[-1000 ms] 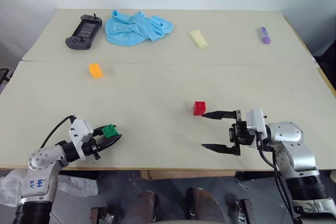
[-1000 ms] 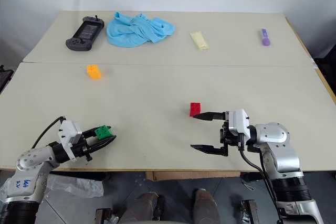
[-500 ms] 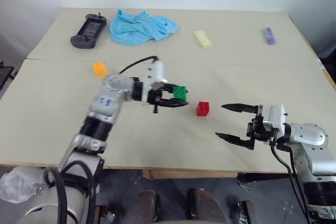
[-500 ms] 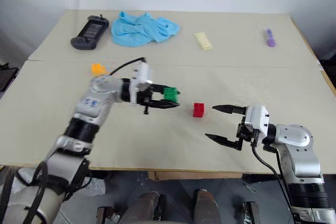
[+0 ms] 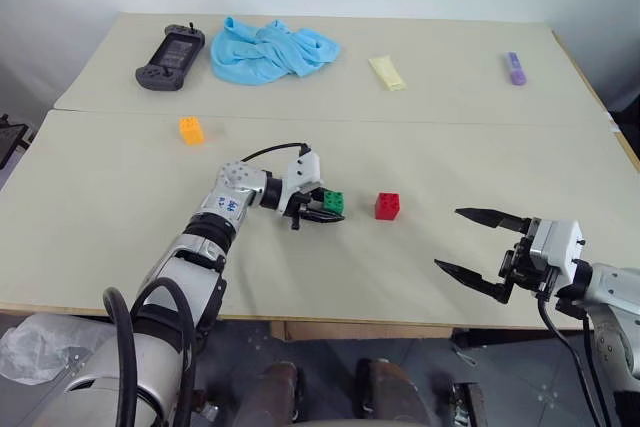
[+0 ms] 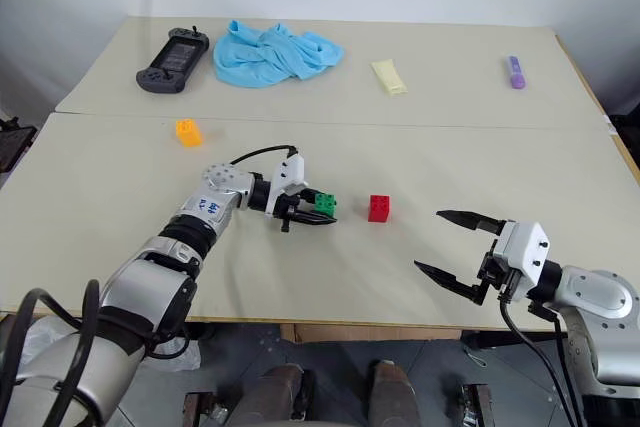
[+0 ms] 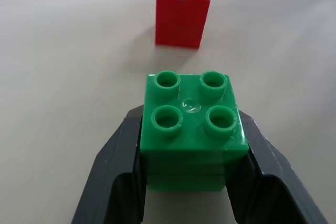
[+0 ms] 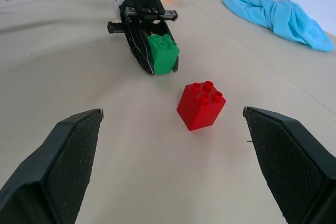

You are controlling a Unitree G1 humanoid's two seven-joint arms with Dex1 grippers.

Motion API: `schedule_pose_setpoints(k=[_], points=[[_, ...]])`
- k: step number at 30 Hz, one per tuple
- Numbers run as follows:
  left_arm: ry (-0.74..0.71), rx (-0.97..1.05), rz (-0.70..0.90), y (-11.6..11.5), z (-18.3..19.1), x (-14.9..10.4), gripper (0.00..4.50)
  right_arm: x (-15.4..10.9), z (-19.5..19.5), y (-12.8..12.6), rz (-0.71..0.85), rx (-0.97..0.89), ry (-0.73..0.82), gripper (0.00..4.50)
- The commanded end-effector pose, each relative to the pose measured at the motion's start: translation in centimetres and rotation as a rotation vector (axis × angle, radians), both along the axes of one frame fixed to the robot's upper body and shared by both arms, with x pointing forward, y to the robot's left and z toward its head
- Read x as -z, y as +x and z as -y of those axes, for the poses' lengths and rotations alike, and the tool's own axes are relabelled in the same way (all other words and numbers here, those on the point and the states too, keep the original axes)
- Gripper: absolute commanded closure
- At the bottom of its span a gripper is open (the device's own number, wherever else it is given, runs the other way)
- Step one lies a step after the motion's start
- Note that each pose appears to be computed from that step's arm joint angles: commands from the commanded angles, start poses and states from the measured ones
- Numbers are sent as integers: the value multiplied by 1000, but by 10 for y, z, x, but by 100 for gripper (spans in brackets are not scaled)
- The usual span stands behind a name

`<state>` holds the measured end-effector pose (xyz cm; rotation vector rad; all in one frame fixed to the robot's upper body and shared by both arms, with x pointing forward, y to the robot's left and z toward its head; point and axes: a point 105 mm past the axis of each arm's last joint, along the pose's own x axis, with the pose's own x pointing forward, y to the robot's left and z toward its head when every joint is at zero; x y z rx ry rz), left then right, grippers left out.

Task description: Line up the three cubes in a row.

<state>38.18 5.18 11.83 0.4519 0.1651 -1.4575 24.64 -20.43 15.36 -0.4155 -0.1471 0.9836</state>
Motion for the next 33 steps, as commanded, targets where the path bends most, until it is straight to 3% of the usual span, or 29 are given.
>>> schedule_pose_setpoints(k=[1,11,20,23,27,33], points=[[5,-27,20,6,-6,-5,297,-11,-1,-5,44,10,20,0],[26,7,2,4,-4,-6,297,-7,-3,-7,30,13,24,0],[-79,-67,53,10,-34,-23,24,-5,-11,1,30,-22,44,0],[-111,-65,79,5,-55,-26,24,-6,-16,4,35,-49,53,0],[-237,-118,128,-16,-110,-36,24,-12,-28,13,44,-112,87,0],[-415,-442,209,-62,-178,-53,11,-22,-45,28,70,-177,137,0]])
